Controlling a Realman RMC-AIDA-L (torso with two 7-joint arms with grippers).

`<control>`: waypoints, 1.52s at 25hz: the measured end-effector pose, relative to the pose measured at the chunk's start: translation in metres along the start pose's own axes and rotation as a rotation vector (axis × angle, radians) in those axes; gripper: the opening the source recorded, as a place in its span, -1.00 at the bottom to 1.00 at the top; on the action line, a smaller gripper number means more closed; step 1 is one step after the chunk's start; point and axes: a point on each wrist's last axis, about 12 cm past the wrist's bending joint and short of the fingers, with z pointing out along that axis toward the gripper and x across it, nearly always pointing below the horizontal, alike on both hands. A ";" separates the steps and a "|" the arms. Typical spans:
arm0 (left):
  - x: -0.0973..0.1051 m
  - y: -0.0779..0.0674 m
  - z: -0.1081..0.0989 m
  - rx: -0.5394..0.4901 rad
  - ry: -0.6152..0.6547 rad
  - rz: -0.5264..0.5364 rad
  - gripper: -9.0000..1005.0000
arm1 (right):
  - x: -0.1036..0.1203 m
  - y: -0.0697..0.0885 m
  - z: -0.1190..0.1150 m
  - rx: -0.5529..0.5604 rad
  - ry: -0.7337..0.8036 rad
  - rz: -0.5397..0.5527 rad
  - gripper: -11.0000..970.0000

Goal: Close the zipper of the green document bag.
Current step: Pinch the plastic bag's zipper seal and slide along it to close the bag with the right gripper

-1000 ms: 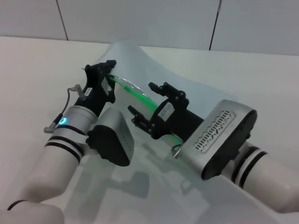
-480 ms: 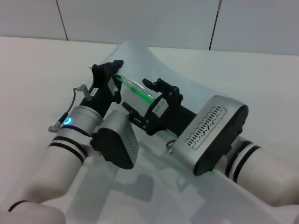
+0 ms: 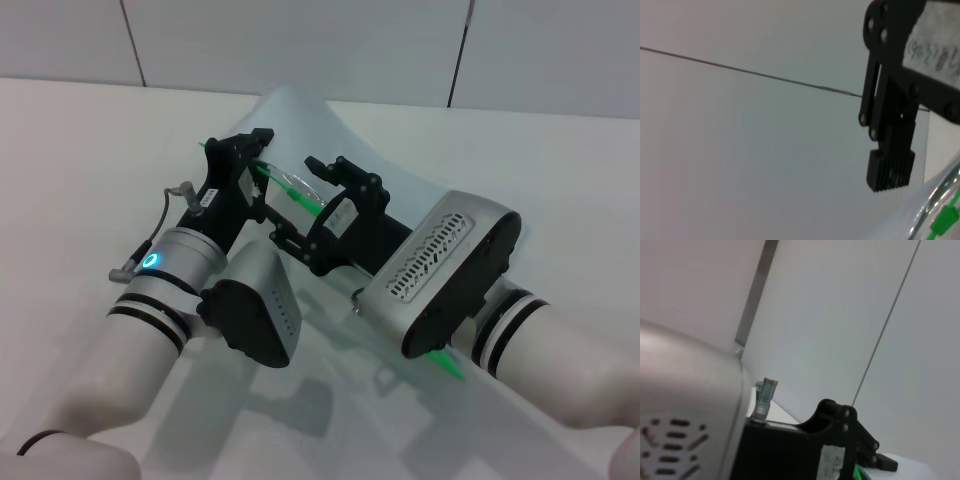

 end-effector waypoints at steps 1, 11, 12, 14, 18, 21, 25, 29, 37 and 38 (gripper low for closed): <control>0.000 0.000 0.000 0.000 -0.003 0.002 -0.88 | 0.000 0.000 0.000 0.002 0.001 0.000 0.35; -0.002 0.000 0.000 -0.002 -0.014 0.007 -0.87 | 0.002 -0.003 0.003 0.012 0.008 -0.009 0.16; -0.002 0.000 0.000 -0.003 -0.014 0.008 -0.87 | 0.002 -0.004 0.003 0.014 0.009 -0.007 0.16; -0.002 0.001 0.000 -0.005 -0.014 0.008 -0.87 | 0.002 -0.004 0.003 0.019 0.007 -0.005 0.15; -0.002 0.001 0.000 -0.007 -0.014 0.008 -0.87 | 0.004 -0.004 0.003 0.030 0.006 -0.004 0.08; -0.002 0.001 0.000 -0.008 -0.015 0.009 -0.87 | 0.005 -0.004 0.003 0.033 0.011 -0.005 -0.10; -0.002 0.001 0.000 -0.008 -0.016 0.011 -0.87 | 0.007 -0.002 0.004 0.034 0.016 -0.006 -0.22; -0.002 0.001 -0.001 -0.008 -0.018 0.014 -0.88 | 0.008 -0.003 0.004 0.035 0.019 -0.007 -0.30; -0.002 0.000 -0.002 -0.006 -0.022 0.017 -0.88 | 0.007 -0.003 0.003 0.052 0.002 -0.008 -0.56; -0.002 0.000 -0.002 -0.006 -0.022 0.017 -0.88 | 0.007 -0.003 0.003 0.052 0.003 -0.009 -0.59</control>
